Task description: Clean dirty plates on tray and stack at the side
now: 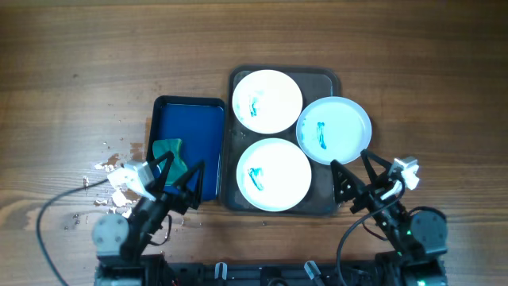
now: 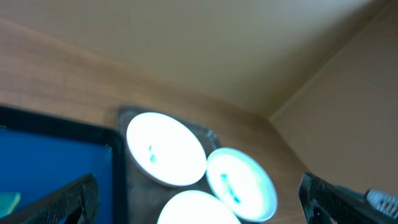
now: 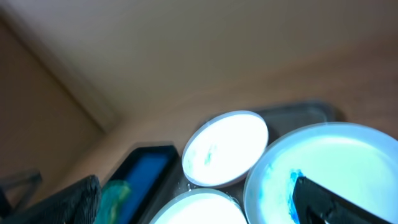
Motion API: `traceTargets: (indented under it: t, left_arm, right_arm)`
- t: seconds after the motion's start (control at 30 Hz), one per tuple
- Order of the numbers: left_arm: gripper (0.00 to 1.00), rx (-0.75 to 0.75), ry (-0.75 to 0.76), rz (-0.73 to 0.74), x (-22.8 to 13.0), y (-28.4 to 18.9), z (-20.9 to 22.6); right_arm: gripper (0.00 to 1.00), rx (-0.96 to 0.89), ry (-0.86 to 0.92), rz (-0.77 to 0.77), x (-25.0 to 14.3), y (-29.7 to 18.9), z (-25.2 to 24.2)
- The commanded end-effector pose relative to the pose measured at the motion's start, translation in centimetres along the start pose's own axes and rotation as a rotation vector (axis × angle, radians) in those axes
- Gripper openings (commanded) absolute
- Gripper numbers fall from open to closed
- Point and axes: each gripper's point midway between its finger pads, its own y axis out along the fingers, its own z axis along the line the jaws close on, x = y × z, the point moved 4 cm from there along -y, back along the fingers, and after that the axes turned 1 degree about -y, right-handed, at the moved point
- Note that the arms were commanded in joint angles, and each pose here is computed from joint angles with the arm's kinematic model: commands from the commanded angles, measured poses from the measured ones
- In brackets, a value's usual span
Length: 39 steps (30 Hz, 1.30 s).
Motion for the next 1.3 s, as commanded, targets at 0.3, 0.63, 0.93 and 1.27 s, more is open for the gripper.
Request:
traceTargets:
  t: [0.3,0.63,0.93,1.27]
  left_arm:
    - [1.0,0.448,-0.211,0.659,5.7,3.5,0.5]
    - [0.86,0.982,-0.314,0.823,1.3,2.1,9.0]
    - [0.47,1.062,-0.395,1.06,-9.3,5.3,16.6]
    - [0.61,1.068,-0.353,1.09,-8.2,5.2,14.9]
  right_arm:
    - [1.0,-0.238,0.217,0.649,4.1,5.9,0.2]
    - [0.72,-0.3,0.098,1.06,-7.1,5.7,2.6]
    - [0.73,-0.295,0.104,1.063,-7.4,5.7,3.2]
    - [0.73,-0.362,0.062,1.032,-7.1,5.8,2.1]
